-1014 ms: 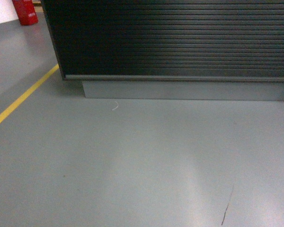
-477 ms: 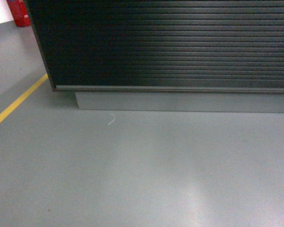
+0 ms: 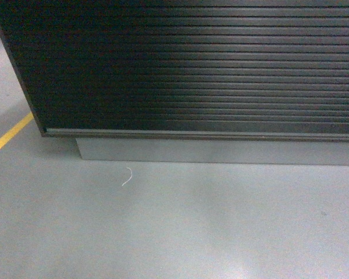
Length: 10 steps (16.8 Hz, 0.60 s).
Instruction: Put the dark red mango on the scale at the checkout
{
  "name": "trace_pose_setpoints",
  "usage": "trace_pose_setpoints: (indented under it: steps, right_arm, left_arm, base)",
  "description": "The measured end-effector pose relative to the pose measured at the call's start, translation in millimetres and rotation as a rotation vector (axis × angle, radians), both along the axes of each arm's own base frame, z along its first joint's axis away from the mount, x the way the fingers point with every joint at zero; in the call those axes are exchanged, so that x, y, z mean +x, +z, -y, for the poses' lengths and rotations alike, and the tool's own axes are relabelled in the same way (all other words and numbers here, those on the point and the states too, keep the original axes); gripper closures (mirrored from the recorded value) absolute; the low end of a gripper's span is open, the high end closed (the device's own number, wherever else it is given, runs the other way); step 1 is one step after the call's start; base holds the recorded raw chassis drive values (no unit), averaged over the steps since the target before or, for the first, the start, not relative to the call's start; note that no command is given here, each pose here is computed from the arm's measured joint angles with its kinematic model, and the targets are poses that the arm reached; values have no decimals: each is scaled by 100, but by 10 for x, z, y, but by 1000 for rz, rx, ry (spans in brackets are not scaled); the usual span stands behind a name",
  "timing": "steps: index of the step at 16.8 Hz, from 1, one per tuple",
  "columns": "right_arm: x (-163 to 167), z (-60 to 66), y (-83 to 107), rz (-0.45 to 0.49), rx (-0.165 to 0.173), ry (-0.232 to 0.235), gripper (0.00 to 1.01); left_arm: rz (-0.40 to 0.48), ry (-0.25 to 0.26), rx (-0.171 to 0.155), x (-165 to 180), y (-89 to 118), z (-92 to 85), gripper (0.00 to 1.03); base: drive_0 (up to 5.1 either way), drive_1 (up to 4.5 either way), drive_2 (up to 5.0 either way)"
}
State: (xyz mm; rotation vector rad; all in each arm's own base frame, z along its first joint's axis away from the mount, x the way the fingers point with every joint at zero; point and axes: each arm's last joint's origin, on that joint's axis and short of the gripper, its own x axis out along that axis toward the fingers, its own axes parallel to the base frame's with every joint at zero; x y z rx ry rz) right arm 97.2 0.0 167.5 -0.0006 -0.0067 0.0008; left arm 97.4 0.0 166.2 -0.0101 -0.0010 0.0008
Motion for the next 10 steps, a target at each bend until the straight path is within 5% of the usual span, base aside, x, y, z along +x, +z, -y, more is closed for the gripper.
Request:
trace_pose_setpoints:
  steps: [10]
  right_arm:
    - [0, 0, -1, -1, 0, -1, 3]
  left_arm:
    - [0, 0, 0, 0, 0, 0, 5]
  base:
    - [-2, 427, -431]
